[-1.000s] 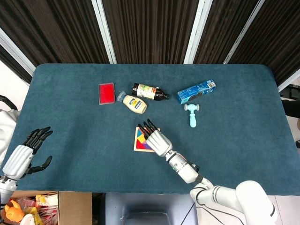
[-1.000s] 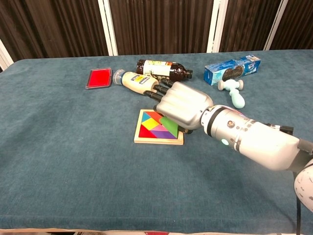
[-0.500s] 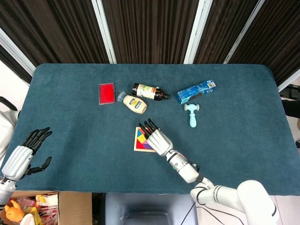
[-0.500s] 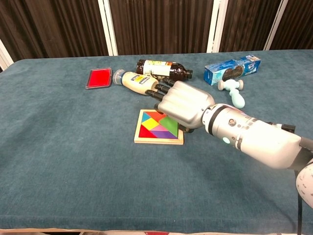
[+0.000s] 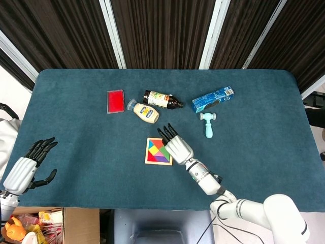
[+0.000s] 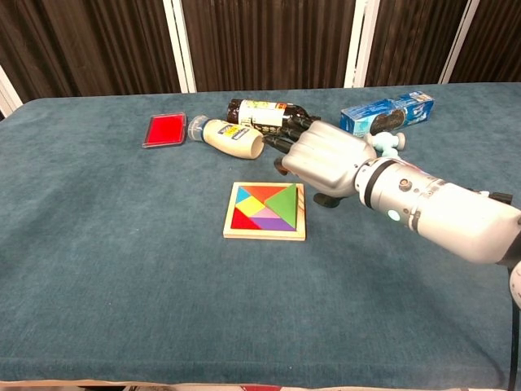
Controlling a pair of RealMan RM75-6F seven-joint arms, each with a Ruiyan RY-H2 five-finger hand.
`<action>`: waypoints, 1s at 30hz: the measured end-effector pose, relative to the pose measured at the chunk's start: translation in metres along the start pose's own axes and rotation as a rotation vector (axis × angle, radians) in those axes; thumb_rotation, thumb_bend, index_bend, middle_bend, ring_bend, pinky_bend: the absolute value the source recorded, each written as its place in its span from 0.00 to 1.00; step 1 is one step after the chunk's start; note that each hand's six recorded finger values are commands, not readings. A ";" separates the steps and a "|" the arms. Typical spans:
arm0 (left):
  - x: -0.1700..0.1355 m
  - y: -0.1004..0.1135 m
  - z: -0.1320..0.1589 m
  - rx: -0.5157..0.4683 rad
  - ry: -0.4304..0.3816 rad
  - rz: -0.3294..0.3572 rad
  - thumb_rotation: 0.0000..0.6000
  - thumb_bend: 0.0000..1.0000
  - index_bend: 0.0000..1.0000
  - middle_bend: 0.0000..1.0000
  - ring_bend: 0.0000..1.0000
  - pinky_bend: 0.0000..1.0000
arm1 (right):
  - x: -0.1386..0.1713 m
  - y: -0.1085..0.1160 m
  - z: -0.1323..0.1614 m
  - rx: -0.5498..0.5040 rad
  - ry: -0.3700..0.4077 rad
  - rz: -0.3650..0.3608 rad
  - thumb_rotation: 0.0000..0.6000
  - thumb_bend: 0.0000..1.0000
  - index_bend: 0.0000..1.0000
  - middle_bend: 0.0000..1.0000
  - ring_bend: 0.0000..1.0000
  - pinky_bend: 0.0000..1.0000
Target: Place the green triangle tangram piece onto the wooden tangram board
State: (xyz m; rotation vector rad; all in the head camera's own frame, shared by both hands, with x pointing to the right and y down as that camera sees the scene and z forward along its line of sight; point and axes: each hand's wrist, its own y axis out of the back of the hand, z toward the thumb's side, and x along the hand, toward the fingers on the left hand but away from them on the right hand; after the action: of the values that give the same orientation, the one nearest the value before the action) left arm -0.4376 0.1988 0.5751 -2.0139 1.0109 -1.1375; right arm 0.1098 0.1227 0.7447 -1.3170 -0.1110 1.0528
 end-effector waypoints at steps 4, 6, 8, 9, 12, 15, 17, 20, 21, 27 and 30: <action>0.001 -0.001 -0.001 0.001 0.004 -0.002 1.00 0.46 0.00 0.00 0.00 0.00 | -0.001 -0.005 0.002 0.002 0.007 0.027 1.00 0.44 0.40 0.00 0.00 0.00; 0.000 -0.001 -0.001 0.002 0.004 0.000 1.00 0.46 0.00 0.00 0.00 0.00 | -0.002 -0.005 0.005 -0.001 0.014 0.032 1.00 0.44 0.40 0.00 0.00 0.00; 0.001 0.000 -0.001 0.003 0.007 0.001 1.00 0.46 0.00 0.00 0.00 0.00 | -0.002 -0.006 0.008 0.000 0.021 0.036 1.00 0.44 0.40 0.00 0.00 0.00; 0.001 0.000 -0.001 0.004 0.007 0.001 1.00 0.46 0.00 0.00 0.00 0.00 | -0.002 -0.006 0.009 0.001 0.024 0.038 1.00 0.44 0.40 0.00 0.00 0.00; 0.001 0.000 -0.001 0.004 0.009 0.002 1.00 0.46 0.00 0.00 0.00 0.00 | -0.002 -0.007 0.010 0.003 0.030 0.041 1.00 0.44 0.40 0.00 0.00 0.00; 0.002 0.000 -0.001 0.004 0.009 0.001 1.00 0.46 0.00 0.00 0.00 0.00 | 0.000 -0.008 0.010 0.006 0.035 0.041 1.00 0.44 0.40 0.00 0.00 0.00; 0.002 -0.001 -0.001 0.004 0.009 -0.001 1.00 0.46 0.00 0.00 0.00 0.00 | 0.002 -0.008 0.010 0.007 0.038 0.042 1.00 0.44 0.40 0.00 0.00 0.00; 0.002 -0.001 -0.001 0.004 0.008 -0.001 1.00 0.46 0.00 0.00 0.00 0.00 | 0.005 -0.009 0.010 0.006 0.044 0.044 1.00 0.44 0.41 0.00 0.00 0.00; 0.002 -0.001 -0.001 0.004 0.008 -0.001 1.00 0.46 0.00 0.00 0.00 0.00 | 0.006 -0.009 0.010 0.007 0.047 0.045 1.00 0.44 0.41 0.00 0.00 0.00; 0.003 -0.001 0.000 0.004 0.007 0.001 1.00 0.46 0.00 0.00 0.00 0.00 | 0.009 -0.009 0.011 0.005 0.054 0.048 1.00 0.44 0.40 0.00 0.00 0.00; 0.003 0.000 0.000 0.003 0.006 0.003 1.00 0.46 0.00 0.00 0.00 0.00 | 0.010 -0.007 0.011 0.002 0.051 0.042 1.00 0.44 0.39 0.00 0.00 0.00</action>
State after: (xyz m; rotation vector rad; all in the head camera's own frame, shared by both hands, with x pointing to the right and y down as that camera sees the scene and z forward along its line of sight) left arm -0.4362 0.1966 0.5763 -2.0071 1.0139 -1.1443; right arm 0.1128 0.1377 0.7495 -1.3485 -0.0441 1.0536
